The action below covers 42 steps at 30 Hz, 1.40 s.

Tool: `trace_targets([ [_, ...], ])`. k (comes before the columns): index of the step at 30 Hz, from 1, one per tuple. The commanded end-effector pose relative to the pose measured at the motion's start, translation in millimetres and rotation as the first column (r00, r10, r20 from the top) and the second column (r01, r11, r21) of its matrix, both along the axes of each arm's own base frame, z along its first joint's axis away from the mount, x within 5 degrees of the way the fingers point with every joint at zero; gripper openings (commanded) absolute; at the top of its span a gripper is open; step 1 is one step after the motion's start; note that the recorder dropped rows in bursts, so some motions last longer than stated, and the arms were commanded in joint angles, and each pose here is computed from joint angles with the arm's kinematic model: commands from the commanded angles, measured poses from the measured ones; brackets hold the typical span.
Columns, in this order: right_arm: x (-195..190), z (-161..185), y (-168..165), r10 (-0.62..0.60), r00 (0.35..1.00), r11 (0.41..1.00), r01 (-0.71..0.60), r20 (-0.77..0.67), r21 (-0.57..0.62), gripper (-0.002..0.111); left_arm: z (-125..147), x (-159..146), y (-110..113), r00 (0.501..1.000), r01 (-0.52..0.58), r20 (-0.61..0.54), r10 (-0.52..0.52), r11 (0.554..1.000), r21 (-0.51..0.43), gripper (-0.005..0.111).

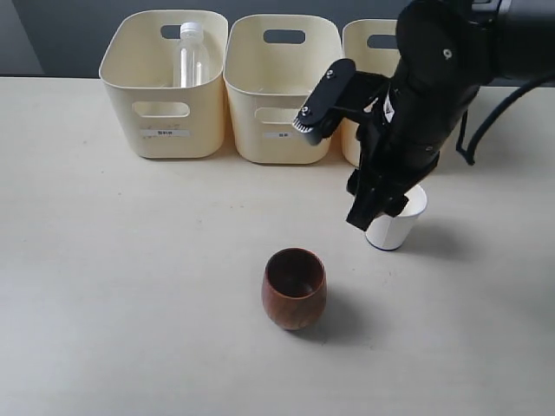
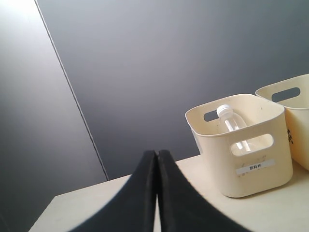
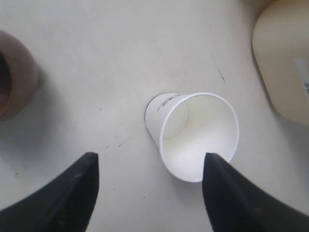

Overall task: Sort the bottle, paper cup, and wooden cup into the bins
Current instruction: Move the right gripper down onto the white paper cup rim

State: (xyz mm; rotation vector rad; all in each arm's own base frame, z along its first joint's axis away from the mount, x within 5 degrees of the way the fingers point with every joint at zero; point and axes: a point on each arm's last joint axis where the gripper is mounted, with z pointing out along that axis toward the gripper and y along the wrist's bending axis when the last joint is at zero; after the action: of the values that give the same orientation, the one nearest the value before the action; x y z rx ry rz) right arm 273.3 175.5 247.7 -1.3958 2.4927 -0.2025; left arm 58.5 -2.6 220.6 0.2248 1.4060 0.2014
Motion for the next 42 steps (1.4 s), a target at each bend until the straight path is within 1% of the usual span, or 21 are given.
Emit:
trace_targets([
  [1,6.5,2.3,-8.6,-0.042,0.999,0.997,0.042,0.002,0.063,0.060,0.1,-0.2,-0.2,1.000,0.003,0.006,-0.003,1.000,-0.002,0.000],
  [5,6.1,-3.9,-4.1,-0.012,0.999,0.996,0.015,-0.038,0.083,0.060,0.1,-0.2,-0.2,1.000,0.003,0.006,-0.003,1.000,-0.002,0.000],
  [8,10.4,-14.7,-1.1,-0.006,0.999,0.997,0.010,-0.054,0.073,0.060,0.1,-0.2,-0.2,1.000,0.003,0.006,-0.003,1.000,-0.002,0.000],
  [11,14.8,-26.5,-0.2,-0.001,0.998,0.999,0.004,-0.070,0.039,0.060,0.1,-0.2,-0.2,1.000,0.003,0.006,-0.003,1.000,-0.002,0.000],
  [17,24.1,-41.1,-1.2,-0.022,0.999,1.000,0.021,-0.044,-0.019,0.060,0.1,-0.2,-0.2,1.000,0.003,0.006,-0.003,1.000,-0.002,0.000],
  [24,25.8,-46.4,0.8,-0.026,0.998,1.000,0.025,-0.050,-0.013,0.060,0.1,-0.2,-0.2,1.000,0.003,0.006,-0.003,1.000,-0.002,0.000],
  [31,30.1,-66.3,2.8,-0.025,0.996,0.999,0.021,-0.087,-0.046,0.060,0.1,-0.2,-0.2,1.000,0.003,0.006,-0.003,1.000,-0.002,0.000],
  [37,34.4,-73.4,4.6,-0.010,0.998,0.999,0.007,-0.070,-0.048,0.059,0.1,-0.2,-0.2,1.000,0.003,0.006,-0.003,1.000,-0.002,0.000],
  [38,34.6,-74.1,4.8,-0.010,0.998,0.999,0.007,-0.069,-0.048,0.058,0.1,-0.2,-0.2,1.000,0.003,0.006,-0.003,1.000,-0.002,0.000],
  [39,34.8,-74.9,4.8,-0.009,0.997,0.999,0.005,-0.070,-0.050,0.054,0.1,-0.2,-0.2,1.000,0.003,0.006,-0.003,1.000,-0.002,0.000],
  [41,34.6,-77.1,4.6,-0.011,0.997,0.998,0.006,-0.080,-0.058,0.040,0.1,-0.2,-0.2,1.000,0.003,0.006,-0.003,1.000,-0.002,0.000],
  [42,34.3,-78.7,4.1,-0.012,0.996,0.998,0.006,-0.089,-0.066,0.029,0.1,-0.2,-0.2,1.000,0.003,0.006,-0.003,1.000,-0.002,0.000],
])
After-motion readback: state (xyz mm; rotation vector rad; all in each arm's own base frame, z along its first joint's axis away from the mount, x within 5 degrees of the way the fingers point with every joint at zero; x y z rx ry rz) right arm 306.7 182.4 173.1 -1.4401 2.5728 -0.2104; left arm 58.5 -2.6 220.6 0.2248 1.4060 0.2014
